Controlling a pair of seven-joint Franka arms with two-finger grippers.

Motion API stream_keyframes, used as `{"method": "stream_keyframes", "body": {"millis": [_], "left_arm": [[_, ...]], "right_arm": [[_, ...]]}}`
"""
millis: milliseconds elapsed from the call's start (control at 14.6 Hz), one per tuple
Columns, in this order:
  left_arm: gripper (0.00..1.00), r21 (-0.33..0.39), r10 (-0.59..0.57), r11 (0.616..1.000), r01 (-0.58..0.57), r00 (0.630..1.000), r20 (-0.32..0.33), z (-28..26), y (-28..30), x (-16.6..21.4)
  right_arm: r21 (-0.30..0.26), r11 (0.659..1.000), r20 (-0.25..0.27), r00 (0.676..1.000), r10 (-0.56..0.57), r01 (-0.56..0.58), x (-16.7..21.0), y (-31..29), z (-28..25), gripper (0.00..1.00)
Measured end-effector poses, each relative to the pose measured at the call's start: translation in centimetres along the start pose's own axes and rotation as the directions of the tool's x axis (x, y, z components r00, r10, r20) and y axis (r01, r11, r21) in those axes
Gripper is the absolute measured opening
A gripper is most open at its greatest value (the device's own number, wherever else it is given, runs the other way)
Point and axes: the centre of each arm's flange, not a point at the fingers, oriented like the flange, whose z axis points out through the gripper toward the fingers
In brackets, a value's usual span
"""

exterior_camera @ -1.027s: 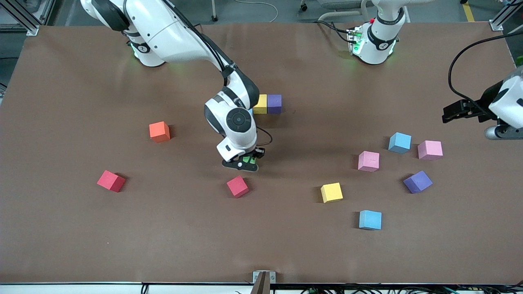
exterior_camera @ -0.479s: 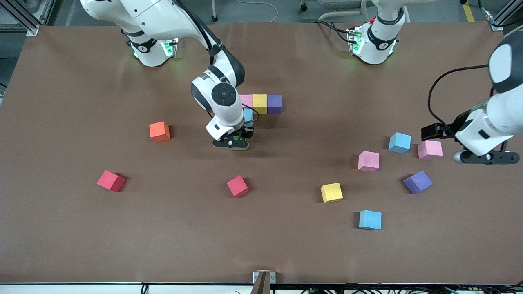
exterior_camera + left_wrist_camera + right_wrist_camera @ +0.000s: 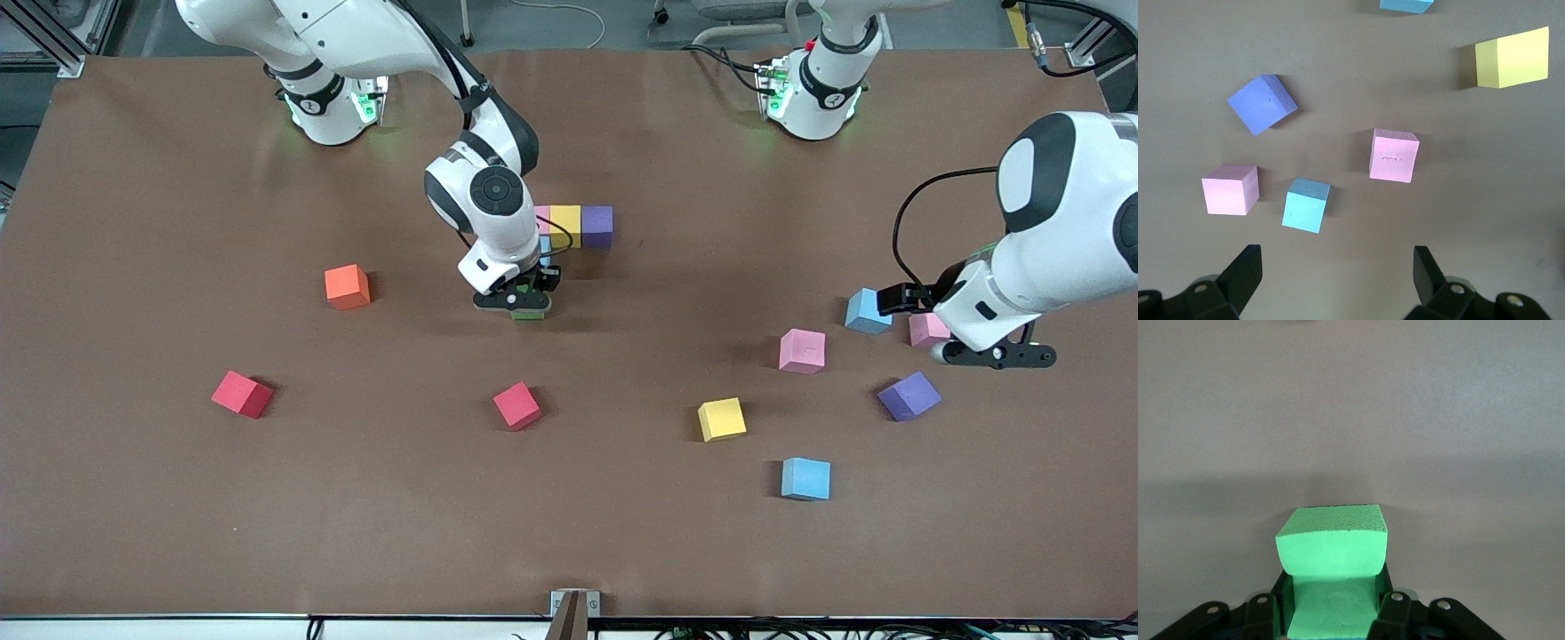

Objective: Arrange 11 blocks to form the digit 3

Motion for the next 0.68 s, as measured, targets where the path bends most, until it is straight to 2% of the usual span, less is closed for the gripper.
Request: {"method": "stream_keyframes", "body": {"millis": [685], "left_arm": [[1.0, -0.001, 0.01, 1.0, -0.01, 1.0, -0.012, 1.0, 0.6, 0.1]], "right_arm": [[0.012, 1.0, 0.027, 1.0, 0.013, -0.013, -1.4, -0.7, 0.5, 0.5]]}}
